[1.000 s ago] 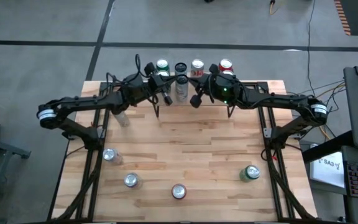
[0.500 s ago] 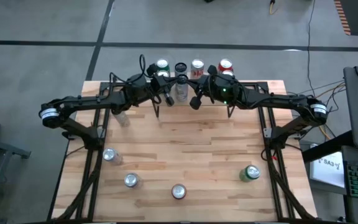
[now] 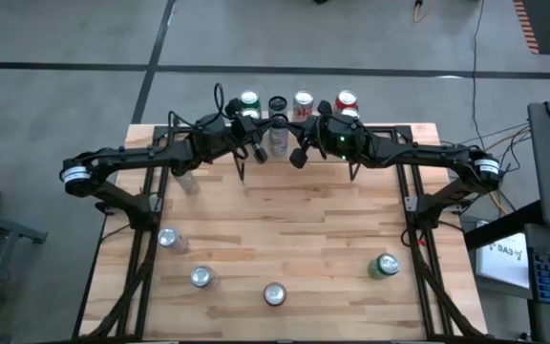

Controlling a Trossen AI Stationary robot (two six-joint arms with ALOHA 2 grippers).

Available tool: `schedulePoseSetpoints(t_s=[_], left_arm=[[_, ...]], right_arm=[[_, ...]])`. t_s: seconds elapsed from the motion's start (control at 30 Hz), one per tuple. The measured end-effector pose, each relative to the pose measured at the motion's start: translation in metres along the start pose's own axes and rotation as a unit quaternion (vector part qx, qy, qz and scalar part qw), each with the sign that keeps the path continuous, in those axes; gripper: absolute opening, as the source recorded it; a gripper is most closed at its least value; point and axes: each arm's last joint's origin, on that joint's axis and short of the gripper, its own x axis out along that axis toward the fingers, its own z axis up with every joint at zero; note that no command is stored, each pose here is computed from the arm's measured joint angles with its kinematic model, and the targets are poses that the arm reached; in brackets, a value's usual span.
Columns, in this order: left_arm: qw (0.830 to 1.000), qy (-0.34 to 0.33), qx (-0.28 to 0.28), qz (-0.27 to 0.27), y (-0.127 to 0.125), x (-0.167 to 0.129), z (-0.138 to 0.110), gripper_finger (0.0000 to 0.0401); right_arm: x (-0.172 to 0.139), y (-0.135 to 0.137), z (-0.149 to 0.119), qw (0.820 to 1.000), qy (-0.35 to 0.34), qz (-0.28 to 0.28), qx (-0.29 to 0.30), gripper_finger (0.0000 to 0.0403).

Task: Place canned beverage on shelf
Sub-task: Put the white blue soda can on the shelf aligned with the other white blue soda can

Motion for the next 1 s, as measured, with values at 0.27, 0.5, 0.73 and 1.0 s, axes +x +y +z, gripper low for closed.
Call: schedulePoseSetpoints(t_s=[0.27,0.5,0.73,1.0], left_arm=[[1.000,0.000,-0.006,-0.006,-0.002,0.000,0.000,0.0000],[1.000,-0.004,-0.018,-0.024,-0.005,-0.001,0.001,0.0000],[1.000,-0.010,-0.019,-0.022,-0.004,-0.002,0.003,0.0000],[0.999,-0.028,-0.016,-0.018,0.001,-0.011,0.014,0.0000]], right_arm=[[0.000,-0.001,0.000,1.000,0.001,-0.014,-0.014,0.0009],[0.000,-0.003,0.000,0.999,0.004,-0.033,-0.023,0.0009],[-0.003,-0.004,0.002,0.999,0.002,-0.033,-0.024,0.0009],[-0.007,-0.005,0.005,0.999,-0.002,-0.034,-0.023,0.0009]])
